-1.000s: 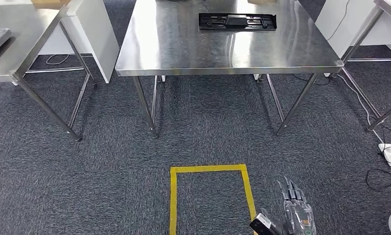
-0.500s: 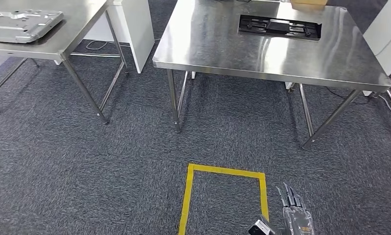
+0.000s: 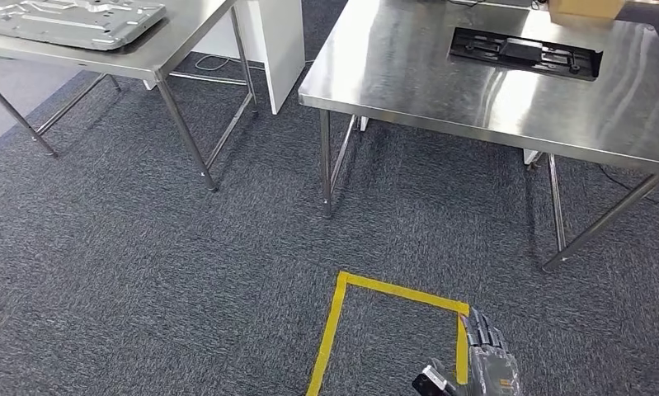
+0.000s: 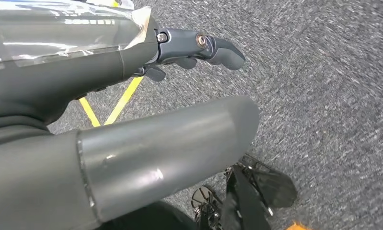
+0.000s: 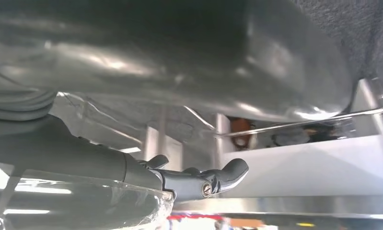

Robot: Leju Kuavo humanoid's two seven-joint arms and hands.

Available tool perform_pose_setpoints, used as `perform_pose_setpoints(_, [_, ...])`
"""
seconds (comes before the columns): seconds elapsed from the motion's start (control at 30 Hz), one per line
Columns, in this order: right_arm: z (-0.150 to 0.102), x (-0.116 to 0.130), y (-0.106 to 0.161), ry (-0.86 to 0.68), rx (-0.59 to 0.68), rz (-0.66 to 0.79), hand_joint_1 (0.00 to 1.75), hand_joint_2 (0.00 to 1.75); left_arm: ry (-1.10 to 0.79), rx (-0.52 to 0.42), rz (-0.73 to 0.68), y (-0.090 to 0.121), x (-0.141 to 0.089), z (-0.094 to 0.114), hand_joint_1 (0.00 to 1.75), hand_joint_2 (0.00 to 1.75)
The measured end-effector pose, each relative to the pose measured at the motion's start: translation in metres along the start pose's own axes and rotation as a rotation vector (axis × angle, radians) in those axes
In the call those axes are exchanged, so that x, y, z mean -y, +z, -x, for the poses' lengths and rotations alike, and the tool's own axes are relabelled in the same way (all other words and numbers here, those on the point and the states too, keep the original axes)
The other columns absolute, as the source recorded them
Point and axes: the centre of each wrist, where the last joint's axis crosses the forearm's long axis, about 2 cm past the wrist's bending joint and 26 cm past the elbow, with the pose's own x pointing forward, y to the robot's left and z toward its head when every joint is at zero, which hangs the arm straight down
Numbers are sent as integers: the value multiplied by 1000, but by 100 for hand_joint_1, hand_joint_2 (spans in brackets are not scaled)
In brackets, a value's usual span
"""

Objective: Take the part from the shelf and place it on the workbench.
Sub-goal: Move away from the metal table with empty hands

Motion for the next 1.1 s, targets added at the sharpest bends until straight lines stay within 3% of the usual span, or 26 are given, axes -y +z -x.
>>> perform_pose_setpoints(0.17, [40, -10, -18, 100, -83, -13, 0, 0, 4, -3, -16, 0, 1, -2, 0, 0])
perform_pose_setpoints(0.4, [63, -41, 5, 79, -385, -177, 0, 0, -1, -13, -38, 1, 1, 0, 0, 0])
perform_pose_setpoints(0.53, [50, -66, 21, 35, -598, -396, 0, 0, 1, -47, -37, 1, 1, 0, 0, 0])
perform_pose_setpoints(0.63, [29, -85, 34, 17, -727, -712, 0, 0, 2, -111, -14, -1, -2, 0, 0, 0])
perform_pose_setpoints(0.77, [-6, -106, 54, 9, -771, -1041, 0, 0, -1, -174, 7, -3, -4, -3, 0, 0])
perform_pose_setpoints(0.9, [-27, -114, 59, -42, -758, -1181, 0, 0, -1, -185, 16, -4, -4, -5, 0, 0])
perform_pose_setpoints(1.1, [-32, -115, 58, -6, -722, -1257, 0, 0, -21, -202, 37, -3, 1, -11, 0, 0])
